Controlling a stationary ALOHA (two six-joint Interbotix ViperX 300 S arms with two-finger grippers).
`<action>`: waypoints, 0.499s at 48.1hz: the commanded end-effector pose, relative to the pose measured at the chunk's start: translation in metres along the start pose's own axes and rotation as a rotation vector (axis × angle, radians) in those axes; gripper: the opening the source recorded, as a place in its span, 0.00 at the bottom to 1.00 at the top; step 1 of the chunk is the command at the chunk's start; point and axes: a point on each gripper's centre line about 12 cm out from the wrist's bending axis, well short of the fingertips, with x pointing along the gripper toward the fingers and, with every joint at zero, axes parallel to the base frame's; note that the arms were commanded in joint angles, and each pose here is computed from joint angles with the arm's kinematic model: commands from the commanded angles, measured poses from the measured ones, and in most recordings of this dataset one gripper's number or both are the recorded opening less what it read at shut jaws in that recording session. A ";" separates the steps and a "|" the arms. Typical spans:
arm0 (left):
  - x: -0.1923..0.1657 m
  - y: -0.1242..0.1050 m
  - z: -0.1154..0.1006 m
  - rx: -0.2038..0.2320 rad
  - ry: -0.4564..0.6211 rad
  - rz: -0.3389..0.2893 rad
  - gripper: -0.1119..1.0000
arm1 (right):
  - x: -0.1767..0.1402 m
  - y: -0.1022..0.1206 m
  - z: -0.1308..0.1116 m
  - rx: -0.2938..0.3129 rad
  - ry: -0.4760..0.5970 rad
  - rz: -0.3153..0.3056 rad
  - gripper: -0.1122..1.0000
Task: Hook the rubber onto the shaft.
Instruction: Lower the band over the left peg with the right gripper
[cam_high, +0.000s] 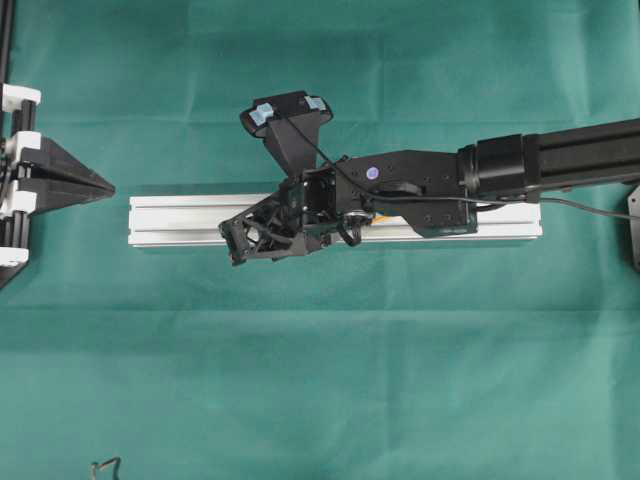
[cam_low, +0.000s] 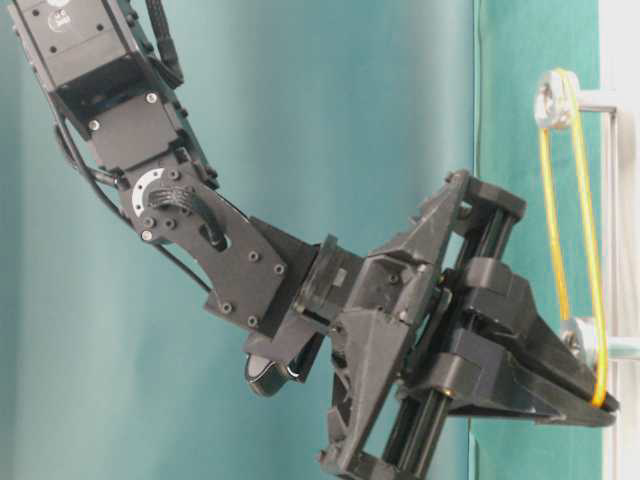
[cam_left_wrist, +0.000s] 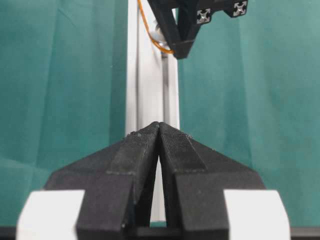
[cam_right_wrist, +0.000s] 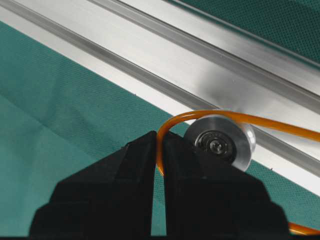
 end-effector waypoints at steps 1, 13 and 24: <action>-0.004 0.001 0.012 0.002 -0.031 0.003 0.10 | -0.008 0.008 -0.003 0.001 0.004 0.024 0.16; -0.004 0.001 0.012 0.003 -0.031 0.003 0.10 | -0.009 0.007 -0.004 -0.001 0.006 0.021 0.16; -0.004 0.001 0.012 0.003 -0.031 0.003 0.10 | -0.013 0.003 -0.011 -0.014 0.018 -0.013 0.16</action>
